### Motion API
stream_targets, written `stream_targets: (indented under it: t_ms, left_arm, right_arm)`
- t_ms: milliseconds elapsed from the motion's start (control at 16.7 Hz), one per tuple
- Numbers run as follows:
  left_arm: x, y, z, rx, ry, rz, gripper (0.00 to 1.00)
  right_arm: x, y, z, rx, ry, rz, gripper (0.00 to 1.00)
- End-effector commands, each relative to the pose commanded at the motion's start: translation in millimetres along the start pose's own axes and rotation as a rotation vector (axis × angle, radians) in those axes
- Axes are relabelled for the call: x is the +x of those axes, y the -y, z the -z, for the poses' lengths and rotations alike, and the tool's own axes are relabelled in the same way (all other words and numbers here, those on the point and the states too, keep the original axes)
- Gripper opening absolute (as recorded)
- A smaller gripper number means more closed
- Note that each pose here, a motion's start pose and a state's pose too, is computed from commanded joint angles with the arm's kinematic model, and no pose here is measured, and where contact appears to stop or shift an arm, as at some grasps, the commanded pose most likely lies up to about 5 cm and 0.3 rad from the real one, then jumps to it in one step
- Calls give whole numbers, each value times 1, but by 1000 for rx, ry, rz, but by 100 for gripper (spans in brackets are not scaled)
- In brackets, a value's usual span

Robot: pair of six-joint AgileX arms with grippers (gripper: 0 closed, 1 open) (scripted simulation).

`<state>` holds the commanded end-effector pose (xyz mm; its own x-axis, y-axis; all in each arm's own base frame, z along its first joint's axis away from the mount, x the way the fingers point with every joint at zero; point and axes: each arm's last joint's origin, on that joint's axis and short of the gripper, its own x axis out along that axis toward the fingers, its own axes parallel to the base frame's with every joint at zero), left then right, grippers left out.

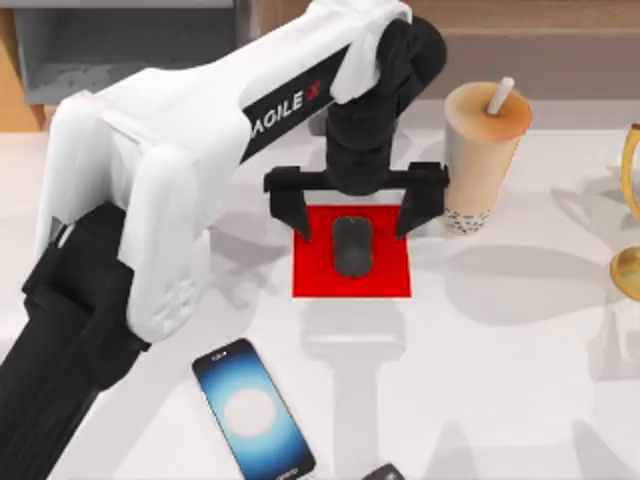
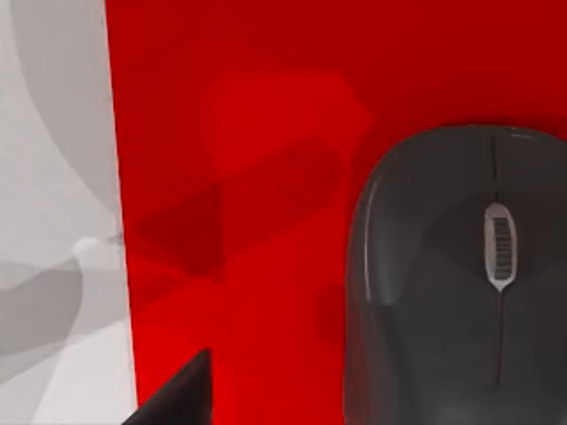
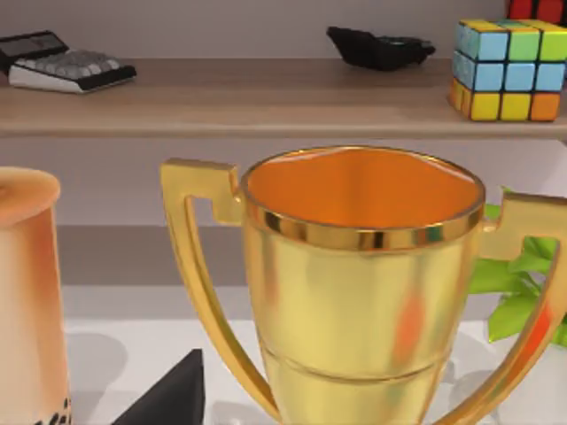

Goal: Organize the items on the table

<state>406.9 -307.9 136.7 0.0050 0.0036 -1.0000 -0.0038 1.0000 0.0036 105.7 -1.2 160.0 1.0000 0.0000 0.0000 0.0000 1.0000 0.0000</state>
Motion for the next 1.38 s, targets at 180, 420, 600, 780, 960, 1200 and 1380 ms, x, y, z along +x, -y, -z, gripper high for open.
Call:
stream_targets:
  t_ms: [180,420,600,780,960,1200,1380]
  left_arm:
    - [-11,-3,9,-38,2,2,100]
    - [-23,-13,40,-129,-12,-13,100]
    - [-29,-29,72,-222,-23,-29,100]
    - [-29,-54,111,-322,-39,-50,100]
    - [-30,-79,148,-406,-36,-47,100]
    - [-35,-97,179,-468,-10,-7,100]
    - [-36,-100,182,-475,-6,1,100]
  right_arm:
    - [0,0,0,0,0,0,100]
    - [0,0,0,0,0,0,100]
    - [0,0,0,0,0,0,100]
    - [0,0,0,0,0,0,100]
    - [0,0,0,0,0,0,100]
    - [0,0,0,0,0,0,100]
    - [0,0,0,0,0,0,100]
